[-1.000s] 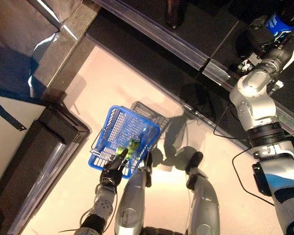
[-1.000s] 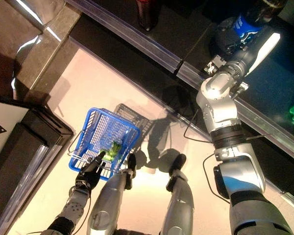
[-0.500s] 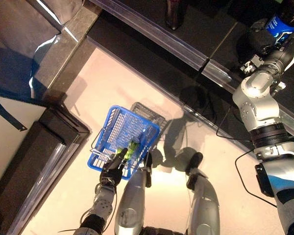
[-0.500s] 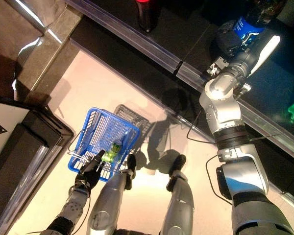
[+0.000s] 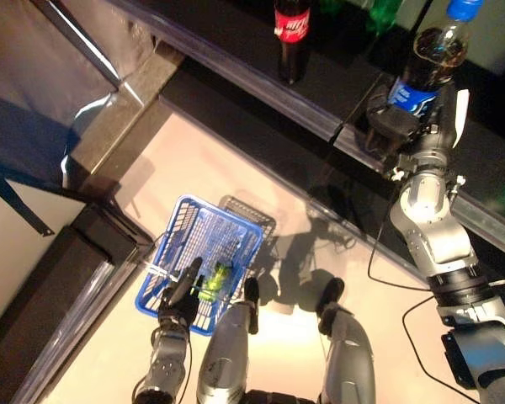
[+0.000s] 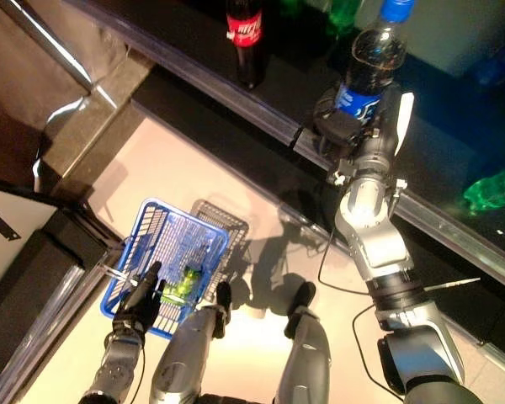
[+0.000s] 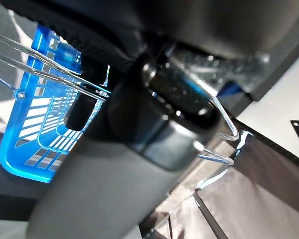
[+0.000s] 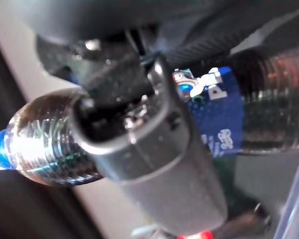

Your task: Pick up the drink and place into the basket.

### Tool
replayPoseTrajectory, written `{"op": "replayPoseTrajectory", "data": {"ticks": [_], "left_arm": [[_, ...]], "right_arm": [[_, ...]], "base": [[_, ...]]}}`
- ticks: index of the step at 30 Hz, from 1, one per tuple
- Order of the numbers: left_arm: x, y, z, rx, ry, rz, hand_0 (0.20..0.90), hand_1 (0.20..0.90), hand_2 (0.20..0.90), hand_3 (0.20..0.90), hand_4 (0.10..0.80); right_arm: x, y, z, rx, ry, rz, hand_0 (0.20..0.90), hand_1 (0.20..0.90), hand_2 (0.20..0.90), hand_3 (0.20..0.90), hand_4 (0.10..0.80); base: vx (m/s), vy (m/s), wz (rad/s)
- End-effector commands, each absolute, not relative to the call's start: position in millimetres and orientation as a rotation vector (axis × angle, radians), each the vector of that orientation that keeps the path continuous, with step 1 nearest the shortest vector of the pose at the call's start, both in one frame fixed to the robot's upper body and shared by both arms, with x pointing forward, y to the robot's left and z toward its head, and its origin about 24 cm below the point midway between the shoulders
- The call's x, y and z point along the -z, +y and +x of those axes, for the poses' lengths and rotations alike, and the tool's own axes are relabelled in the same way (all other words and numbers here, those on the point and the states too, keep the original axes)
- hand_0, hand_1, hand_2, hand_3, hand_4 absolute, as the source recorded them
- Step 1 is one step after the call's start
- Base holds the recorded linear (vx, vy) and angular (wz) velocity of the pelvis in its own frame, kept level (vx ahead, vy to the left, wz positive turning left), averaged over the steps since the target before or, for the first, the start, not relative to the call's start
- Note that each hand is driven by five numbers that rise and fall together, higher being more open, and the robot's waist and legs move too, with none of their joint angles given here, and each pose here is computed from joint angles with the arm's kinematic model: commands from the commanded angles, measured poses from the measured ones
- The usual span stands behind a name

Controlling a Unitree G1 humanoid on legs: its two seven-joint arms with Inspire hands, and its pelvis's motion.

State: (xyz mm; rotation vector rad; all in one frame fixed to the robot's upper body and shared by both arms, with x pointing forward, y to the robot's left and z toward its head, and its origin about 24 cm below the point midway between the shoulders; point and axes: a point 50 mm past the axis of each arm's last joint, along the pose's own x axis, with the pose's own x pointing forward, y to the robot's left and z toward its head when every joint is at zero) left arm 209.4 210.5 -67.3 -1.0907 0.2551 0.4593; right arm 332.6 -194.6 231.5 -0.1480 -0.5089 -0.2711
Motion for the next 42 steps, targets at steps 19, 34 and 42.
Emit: {"op": "replayPoseTrajectory", "data": {"ticks": [19, 34, 42], "left_arm": [[-74.9, 211.7, 238.9, 0.117, -0.3, -0.876, 0.3, 0.3, 0.3, 0.2, 0.1], [-142.3, 156.1, 229.5, 0.582, -0.408, -0.839, 0.3, 0.3, 0.3, 0.2, 0.1], [-168.0, 135.4, 222.0, 0.805, -0.469, -0.835, 0.3, 0.3, 0.3, 0.2, 0.1]], "right_arm": [[-260.9, -83.1, 265.7, -0.423, -0.753, 0.07, 0.3, 0.3, 0.3, 0.2, 0.1], [-251.7, -35.7, 269.5, -0.452, -0.622, 0.205, 0.3, 0.3, 0.3, 0.2, 0.1], [-230.6, -14.9, 274.8, -0.464, -0.504, 0.188, 0.3, 0.3, 0.3, 0.2, 0.1]], "base": [[0.042, -0.006, 0.07], [0.015, -0.005, 0.17], [0.046, 0.001, 0.11]]}}
